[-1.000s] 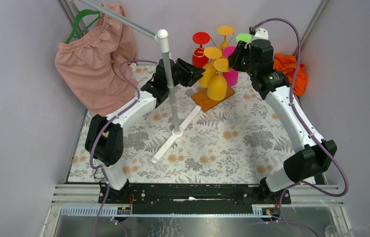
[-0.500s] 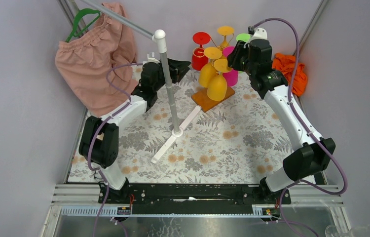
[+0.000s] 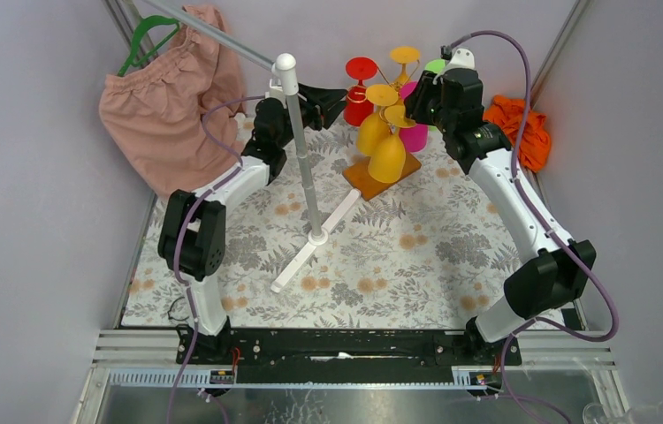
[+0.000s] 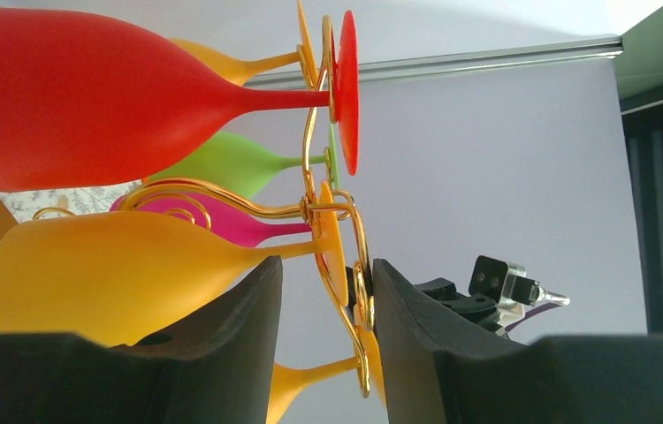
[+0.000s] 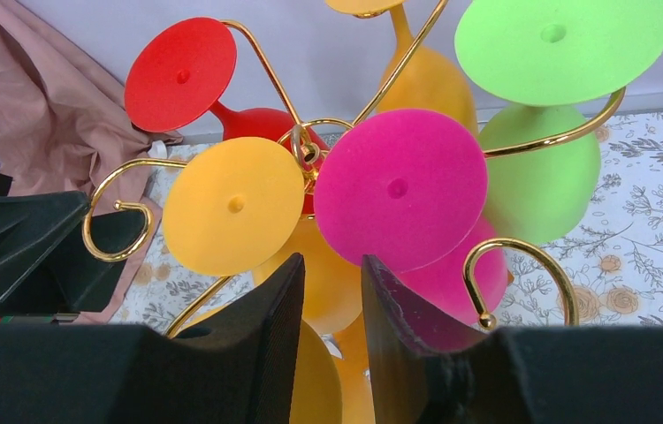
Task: Take the wine glass off the wine glass rack
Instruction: Move the wine rack to the center of the board.
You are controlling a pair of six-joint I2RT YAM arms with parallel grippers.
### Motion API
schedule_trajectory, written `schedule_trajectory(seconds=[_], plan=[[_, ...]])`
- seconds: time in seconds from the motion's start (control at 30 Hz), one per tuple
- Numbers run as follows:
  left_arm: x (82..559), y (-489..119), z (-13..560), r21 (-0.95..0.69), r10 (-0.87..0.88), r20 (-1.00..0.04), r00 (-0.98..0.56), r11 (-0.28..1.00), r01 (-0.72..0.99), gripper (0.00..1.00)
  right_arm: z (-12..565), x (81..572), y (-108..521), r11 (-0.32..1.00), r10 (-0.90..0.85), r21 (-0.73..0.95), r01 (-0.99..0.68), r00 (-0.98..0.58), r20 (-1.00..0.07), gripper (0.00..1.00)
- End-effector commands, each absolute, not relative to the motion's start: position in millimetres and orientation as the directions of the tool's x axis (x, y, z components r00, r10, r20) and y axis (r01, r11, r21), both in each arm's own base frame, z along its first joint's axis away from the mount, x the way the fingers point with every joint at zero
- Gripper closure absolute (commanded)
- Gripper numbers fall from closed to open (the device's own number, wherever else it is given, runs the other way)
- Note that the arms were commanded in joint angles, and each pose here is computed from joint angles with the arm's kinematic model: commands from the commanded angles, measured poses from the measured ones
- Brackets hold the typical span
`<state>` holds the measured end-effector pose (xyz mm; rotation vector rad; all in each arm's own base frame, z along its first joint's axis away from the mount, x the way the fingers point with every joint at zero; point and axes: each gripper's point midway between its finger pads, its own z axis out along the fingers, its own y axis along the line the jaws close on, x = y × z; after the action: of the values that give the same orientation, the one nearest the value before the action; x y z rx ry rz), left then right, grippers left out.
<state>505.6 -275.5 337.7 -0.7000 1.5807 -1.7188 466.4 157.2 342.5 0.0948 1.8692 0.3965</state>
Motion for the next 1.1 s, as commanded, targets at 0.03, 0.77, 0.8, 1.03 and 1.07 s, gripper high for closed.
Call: schedule_trajectory(seconds=[0.03, 0.77, 0.8, 1.03, 1.07], plan=[[498.5, -295.7, 353.1, -0.981, -0.72, -0.056, -0.692, -0.09, 0.173, 0.51, 342.1, 471.9, 149.7, 0.952, 0.243, 0.289, -0.097, -0.332, -0.912, 0.62], [516.8, -296.7, 353.6, -0.983, -0.701, -0.044, -0.711, -0.096, 0.156, 0.77, 350.3, 465.9, 141.1, 0.956, 0.249, 0.282, -0.075, -0.295, -0.923, 0.62], [519.1, -295.8, 353.5, -0.984, -0.702, -0.046, -0.711, -0.093, 0.155, 0.79, 350.4, 465.7, 140.7, 0.956, 0.251, 0.283, -0.073, -0.294, -0.922, 0.62], [531.1, -294.8, 352.3, -0.984, -0.698, -0.067, -0.713, -0.072, 0.164, 0.88, 347.8, 465.0, 139.2, 0.957, 0.254, 0.284, -0.064, -0.296, -0.921, 0.62], [533.3, -294.4, 349.9, -0.984, -0.697, -0.067, -0.714, -0.071, 0.162, 0.89, 347.4, 464.9, 138.9, 0.957, 0.255, 0.284, -0.062, -0.296, -0.921, 0.62]])
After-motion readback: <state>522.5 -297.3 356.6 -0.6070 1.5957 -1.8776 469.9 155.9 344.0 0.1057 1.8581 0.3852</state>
